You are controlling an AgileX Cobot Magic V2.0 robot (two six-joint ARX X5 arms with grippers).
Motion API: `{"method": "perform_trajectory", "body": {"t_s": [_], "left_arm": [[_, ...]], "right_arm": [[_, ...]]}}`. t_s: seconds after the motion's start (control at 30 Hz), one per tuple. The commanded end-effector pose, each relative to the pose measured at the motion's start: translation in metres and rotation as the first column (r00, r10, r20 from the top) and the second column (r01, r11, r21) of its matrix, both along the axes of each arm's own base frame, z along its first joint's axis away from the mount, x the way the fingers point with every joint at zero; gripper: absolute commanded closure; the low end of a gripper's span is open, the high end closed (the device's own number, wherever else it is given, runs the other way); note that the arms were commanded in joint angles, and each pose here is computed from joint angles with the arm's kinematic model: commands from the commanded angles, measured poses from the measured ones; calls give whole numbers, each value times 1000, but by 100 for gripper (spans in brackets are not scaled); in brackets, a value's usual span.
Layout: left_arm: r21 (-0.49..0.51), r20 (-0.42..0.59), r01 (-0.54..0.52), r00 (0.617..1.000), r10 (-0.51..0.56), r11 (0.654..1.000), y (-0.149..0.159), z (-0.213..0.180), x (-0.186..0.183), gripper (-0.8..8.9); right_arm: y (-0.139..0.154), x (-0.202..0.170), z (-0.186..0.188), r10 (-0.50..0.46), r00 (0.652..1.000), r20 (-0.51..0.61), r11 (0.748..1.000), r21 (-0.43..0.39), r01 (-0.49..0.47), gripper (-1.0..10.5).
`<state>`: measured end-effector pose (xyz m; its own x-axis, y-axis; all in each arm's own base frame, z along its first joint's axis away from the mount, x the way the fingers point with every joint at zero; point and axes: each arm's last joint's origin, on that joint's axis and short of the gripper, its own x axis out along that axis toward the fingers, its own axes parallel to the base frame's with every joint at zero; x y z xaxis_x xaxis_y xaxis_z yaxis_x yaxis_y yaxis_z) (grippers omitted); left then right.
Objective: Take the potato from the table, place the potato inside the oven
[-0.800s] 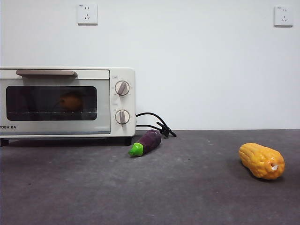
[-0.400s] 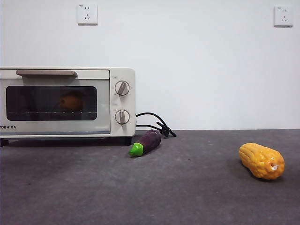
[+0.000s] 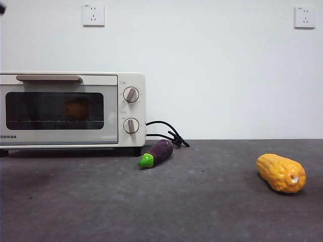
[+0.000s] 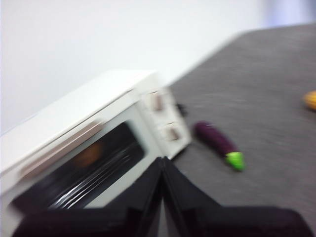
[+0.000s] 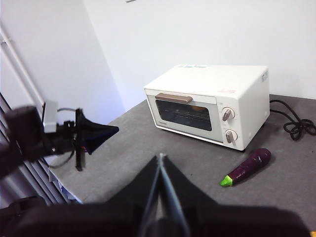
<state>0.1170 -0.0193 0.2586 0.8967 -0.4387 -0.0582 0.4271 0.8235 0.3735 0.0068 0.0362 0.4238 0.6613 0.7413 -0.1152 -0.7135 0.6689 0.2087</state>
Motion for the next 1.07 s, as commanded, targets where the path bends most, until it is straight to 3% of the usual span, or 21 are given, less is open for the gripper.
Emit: {"method": "perform_trajectory", "body": {"t_s": [0.03,0.17,0.27,0.4,0.57,0.7,0.9,1.07], "left_arm": [[-134,-26,-167,986,166,977,5,-21,-6,818],[-210,-27,-366,929,369,906,12,-47,-12,818],[-265,-32,-440,894,448,858,15,-67,-14,818],[-301,-69,-457,886,458,837,17,-91,-14,818],[-259,-143,-500,866,480,826,19,-99,-16,818],[-252,-266,-568,819,509,783,23,-110,-20,818],[-272,-259,-600,799,543,752,28,-109,-21,817],[-279,-249,-599,800,546,750,28,-108,-21,817]], "right_arm": [[-1,1,-1,-1,1000,5,1000,-8,2,945],[-1,1,-1,-1,1000,5,1000,-8,1,945],[-1,1,-1,-1,1000,5,1000,-8,1,945],[-1,1,-1,-1,1000,5,1000,-8,1,945],[-1,1,-1,-1,1000,5,1000,-8,2,945],[-1,1,-1,-1,1000,5,1000,-8,1,945],[-1,1,-1,-1,1000,5,1000,-8,1,945],[-1,1,-1,-1,1000,5,1000,-8,1,945]]}}
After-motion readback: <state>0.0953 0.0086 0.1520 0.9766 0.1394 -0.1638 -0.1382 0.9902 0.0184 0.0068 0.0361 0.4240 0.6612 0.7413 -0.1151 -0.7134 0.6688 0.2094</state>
